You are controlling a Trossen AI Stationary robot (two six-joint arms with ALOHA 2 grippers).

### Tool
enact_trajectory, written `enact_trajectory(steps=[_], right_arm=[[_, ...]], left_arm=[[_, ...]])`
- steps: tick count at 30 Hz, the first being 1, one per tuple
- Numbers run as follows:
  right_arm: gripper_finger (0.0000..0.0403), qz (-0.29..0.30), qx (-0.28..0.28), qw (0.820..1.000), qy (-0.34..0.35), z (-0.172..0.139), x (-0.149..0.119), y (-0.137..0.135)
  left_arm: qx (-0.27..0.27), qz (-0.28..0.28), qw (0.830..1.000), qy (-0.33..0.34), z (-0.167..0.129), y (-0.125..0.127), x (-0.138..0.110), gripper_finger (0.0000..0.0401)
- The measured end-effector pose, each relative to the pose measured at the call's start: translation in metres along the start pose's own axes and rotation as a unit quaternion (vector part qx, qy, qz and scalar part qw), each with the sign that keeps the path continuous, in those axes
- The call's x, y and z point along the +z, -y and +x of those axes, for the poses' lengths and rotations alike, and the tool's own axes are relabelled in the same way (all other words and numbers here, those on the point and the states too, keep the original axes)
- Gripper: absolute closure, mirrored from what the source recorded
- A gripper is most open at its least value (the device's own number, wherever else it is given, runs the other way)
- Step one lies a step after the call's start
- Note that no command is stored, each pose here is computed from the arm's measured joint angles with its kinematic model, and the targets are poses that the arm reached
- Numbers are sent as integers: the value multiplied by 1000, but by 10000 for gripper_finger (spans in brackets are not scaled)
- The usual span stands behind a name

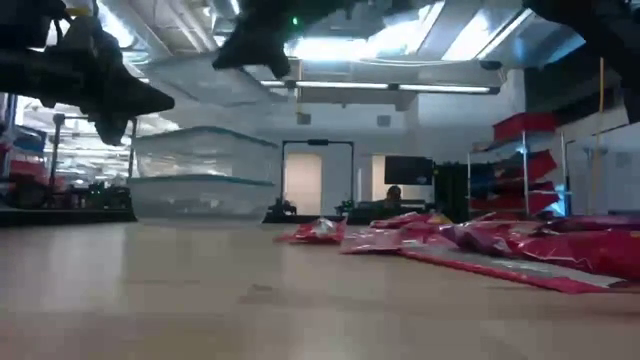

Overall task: Sort candy
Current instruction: Open the square transparent bin

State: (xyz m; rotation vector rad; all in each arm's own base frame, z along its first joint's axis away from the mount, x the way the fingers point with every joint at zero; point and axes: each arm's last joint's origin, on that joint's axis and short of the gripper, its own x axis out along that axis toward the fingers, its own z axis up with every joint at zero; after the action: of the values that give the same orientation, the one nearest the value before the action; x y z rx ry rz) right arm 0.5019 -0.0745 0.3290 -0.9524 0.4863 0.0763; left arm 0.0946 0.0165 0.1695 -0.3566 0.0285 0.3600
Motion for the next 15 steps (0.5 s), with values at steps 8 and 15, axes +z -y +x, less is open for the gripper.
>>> enact_trajectory(steps=[8,15], right_arm=[[344,-26,-51,998,-37,-40,24,26],[344,27,-7,997,-72,-126,35,41]], left_arm=[[0,0,1000,0,0,0,0,401],[0,0,1000,0,0,0,0,401]])
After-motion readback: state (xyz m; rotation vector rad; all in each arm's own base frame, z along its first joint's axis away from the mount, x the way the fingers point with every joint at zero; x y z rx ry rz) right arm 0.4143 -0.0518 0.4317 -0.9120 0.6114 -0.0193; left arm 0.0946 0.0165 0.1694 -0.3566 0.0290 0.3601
